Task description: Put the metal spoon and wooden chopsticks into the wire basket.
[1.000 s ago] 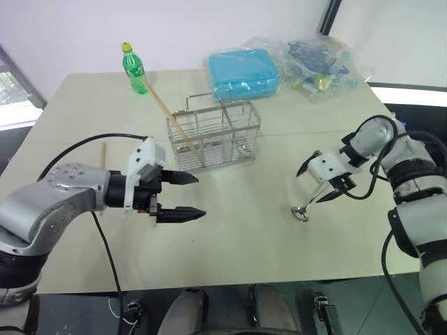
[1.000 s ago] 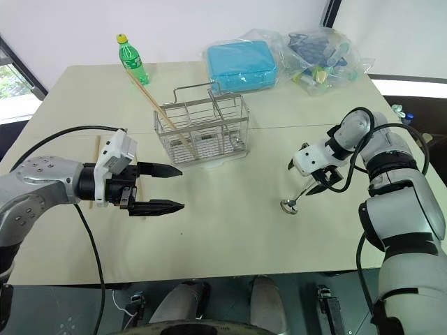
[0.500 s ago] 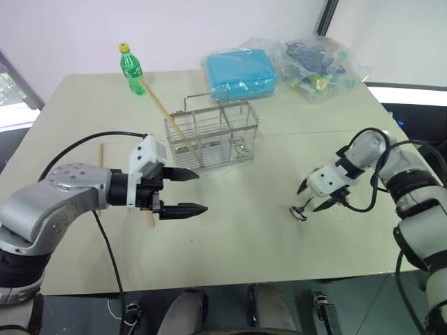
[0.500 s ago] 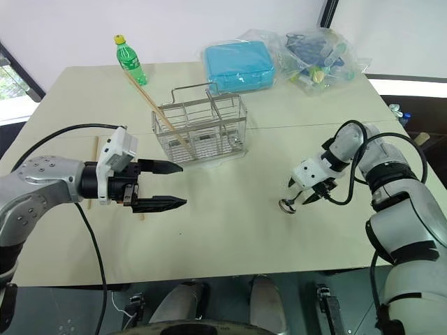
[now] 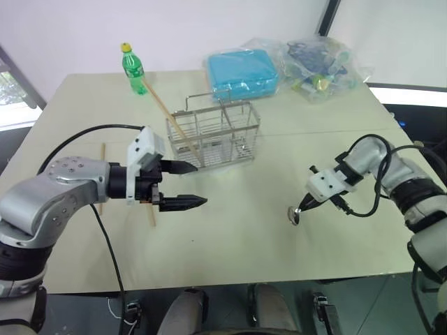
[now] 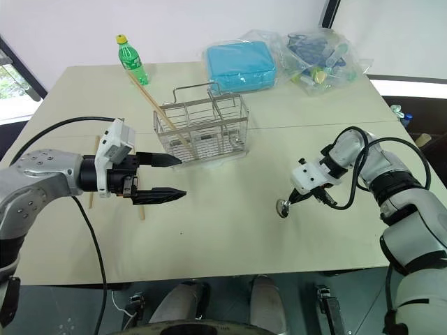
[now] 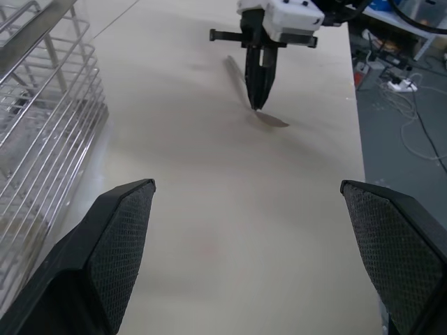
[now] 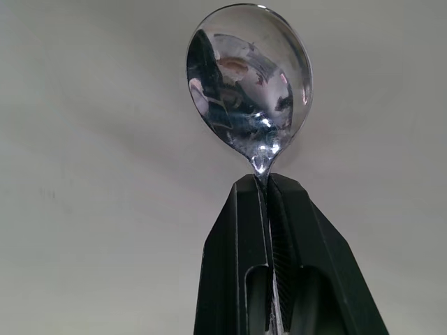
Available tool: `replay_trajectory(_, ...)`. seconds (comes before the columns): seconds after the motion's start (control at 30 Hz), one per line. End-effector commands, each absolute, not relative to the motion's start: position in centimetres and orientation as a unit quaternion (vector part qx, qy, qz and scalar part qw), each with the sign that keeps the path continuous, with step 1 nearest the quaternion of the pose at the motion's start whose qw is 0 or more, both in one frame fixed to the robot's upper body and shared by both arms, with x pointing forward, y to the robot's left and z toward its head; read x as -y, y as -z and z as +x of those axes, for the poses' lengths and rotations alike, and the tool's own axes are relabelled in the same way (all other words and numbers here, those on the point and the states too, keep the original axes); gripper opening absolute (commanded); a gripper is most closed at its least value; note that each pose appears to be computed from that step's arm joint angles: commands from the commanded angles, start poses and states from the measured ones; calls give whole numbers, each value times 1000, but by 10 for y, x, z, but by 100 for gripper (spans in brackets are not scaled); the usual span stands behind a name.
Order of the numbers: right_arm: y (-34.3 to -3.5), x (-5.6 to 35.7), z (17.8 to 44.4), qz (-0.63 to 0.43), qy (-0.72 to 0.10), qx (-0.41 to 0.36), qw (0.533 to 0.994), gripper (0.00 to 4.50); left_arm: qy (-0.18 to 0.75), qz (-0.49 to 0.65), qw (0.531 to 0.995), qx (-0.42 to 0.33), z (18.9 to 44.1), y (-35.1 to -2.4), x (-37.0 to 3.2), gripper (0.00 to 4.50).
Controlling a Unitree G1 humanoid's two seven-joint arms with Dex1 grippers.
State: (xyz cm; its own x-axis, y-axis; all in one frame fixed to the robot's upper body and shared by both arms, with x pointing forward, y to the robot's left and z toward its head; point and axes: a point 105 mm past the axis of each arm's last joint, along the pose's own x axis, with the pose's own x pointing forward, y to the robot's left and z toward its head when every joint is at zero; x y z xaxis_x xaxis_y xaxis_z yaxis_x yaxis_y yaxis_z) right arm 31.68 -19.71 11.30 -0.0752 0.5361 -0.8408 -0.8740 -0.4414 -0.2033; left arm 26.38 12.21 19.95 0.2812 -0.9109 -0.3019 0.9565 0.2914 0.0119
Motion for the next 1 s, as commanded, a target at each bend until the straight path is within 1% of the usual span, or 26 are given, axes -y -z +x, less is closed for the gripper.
replay_trajectory(0.03, -157, 176, 311, -424, -715, -105, 546, 8, 567, 107, 813, -81, 268, -217, -132, 450)
replay_trajectory(0.2, -216, 147, 293, -305, -726, -35, 616, 8, 538, 110, 834, -56, 275, -231, -144, 450)
replay_trajectory(0.3, -247, 137, 282, -227, -729, -7, 645, 8, 525, 115, 842, -45, 279, -238, -150, 450)
replay_trajectory(0.33, -266, 129, 283, -182, -722, 23, 667, 8, 521, 117, 844, -41, 280, -241, -152, 450)
replay_trajectory(0.37, -278, 124, 283, -150, -717, 41, 680, 8, 519, 118, 846, -38, 281, -243, -153, 450)
replay_trajectory(0.43, -307, 109, 294, -83, -685, 90, 718, 8, 514, 119, 849, -32, 285, -247, -156, 450)
replay_trajectory(0.5, -321, 100, 303, -48, -661, 114, 740, 8, 511, 119, 851, -30, 288, -249, -156, 450)
replay_trajectory(0.6, -330, 87, 324, -22, -610, 145, 779, 8, 511, 119, 851, -25, 291, -252, -156, 450)
replay_trajectory(0.73, -326, 76, 357, -5, -533, 166, 830, 8, 511, 119, 851, -19, 294, -254, -154, 450)
replay_trajectory(0.8, -321, 73, 370, 3, -507, 168, 846, 8, 508, 119, 853, -12, 296, -257, -154, 450)
replay_trajectory(1.0, -312, 67, 393, 10, -468, 176, 866, 8, 484, 106, 869, 15, 304, -271, -157, 450)
